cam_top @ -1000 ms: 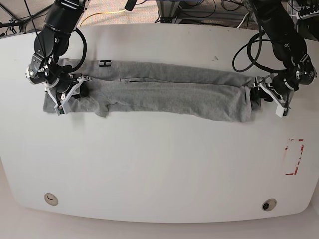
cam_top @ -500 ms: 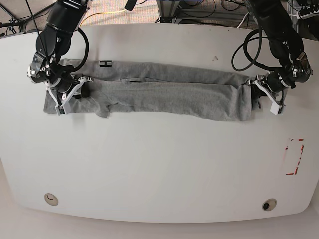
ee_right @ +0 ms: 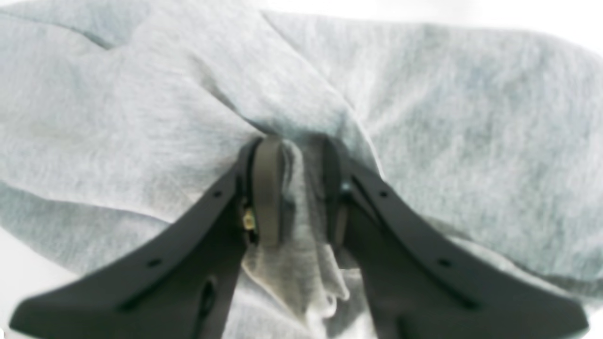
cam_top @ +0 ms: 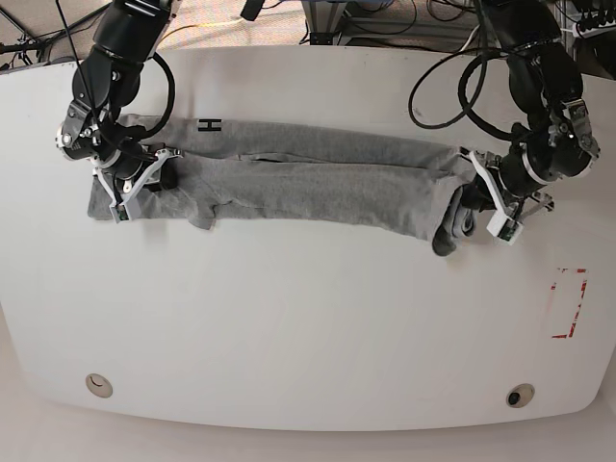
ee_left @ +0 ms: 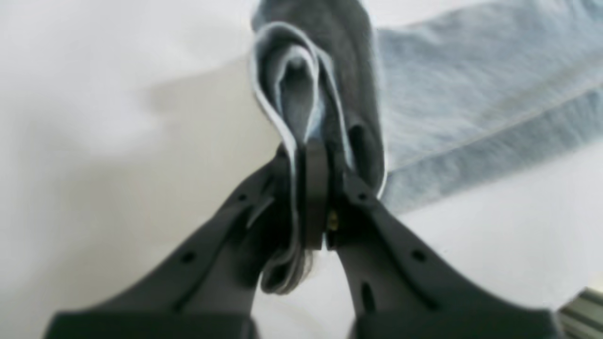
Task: Fold the T-shirt properly
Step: 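Carry the strip's end with the left gripper toward the right gripper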
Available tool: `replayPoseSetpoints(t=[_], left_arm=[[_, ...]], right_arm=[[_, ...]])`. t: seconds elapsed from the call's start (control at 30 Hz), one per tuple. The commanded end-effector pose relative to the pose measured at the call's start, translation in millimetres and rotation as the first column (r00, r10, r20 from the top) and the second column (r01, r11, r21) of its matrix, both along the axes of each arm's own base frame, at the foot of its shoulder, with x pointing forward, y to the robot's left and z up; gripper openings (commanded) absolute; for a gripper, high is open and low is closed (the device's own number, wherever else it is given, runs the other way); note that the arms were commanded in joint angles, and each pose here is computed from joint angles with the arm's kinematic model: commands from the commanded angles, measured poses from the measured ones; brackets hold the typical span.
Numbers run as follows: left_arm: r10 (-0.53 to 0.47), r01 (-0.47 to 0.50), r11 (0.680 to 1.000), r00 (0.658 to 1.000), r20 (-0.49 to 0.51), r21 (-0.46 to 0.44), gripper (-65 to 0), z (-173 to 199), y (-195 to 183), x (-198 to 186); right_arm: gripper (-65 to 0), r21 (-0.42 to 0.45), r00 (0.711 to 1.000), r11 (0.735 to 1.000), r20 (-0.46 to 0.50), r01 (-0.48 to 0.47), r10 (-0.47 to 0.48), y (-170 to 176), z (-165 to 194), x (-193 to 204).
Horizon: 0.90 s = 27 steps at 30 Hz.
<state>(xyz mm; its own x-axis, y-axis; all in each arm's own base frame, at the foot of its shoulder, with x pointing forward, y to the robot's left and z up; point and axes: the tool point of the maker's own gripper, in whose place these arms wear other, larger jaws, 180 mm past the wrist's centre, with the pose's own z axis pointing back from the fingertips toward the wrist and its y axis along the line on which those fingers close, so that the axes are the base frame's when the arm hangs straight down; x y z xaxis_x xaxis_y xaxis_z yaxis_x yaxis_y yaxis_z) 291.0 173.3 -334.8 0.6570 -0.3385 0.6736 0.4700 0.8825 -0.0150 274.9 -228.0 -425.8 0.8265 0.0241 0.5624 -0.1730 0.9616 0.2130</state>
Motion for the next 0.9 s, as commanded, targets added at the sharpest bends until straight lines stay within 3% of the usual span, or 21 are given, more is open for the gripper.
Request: replayPoseSetpoints(t=[0.0, 0.13, 0.37, 0.63, 0.77, 0.87], left_arm=[[-0.095, 0.096, 0.995, 0.993, 0.063, -0.015, -63.3, 16.4, -33.6, 4.7], [-0.255, 0.257, 0.966, 0.965, 0.064, -0.028, -63.1, 16.2, -87.1, -3.3], [-0.369, 0.379, 0.917, 0.924, 0.096, -0.127, -62.9, 23.1, -157.2, -4.3], [-0.390, 0.398, 0.893, 0.917, 0.079, -0.211, -62.8, 18.6, -190.3, -2.0], [-0.390, 0.395, 0.896, 0.918, 0.068, -0.202, -62.6, 15.2, -196.7, -1.3], [-0.420, 0.427, 0.892, 0.904, 0.077, -0.152, -58.1, 17.6, -206.3, 1.9]], right_arm=[[-51.2, -0.041, 0.998, 0.999, -0.062, -0.011, 0.009, -5.8, -6.7, -9.0], [-51.2, -0.039, 0.998, 0.999, -0.065, -0.011, 0.008, -5.7, -7.5, -9.4], [-51.2, -0.039, 0.998, 0.999, -0.064, -0.008, 0.005, -6.6, -7.4, -9.6], [-51.2, -0.039, 0.998, 0.999, -0.064, -0.011, 0.009, -5.1, -7.3, -9.2], [-51.2, -0.038, 0.998, 0.999, -0.065, -0.011, 0.008, -5.1, -7.7, -9.4], [-51.2, -0.039, 0.998, 0.999, -0.062, -0.011, 0.009, -5.1, -6.9, -8.5]])
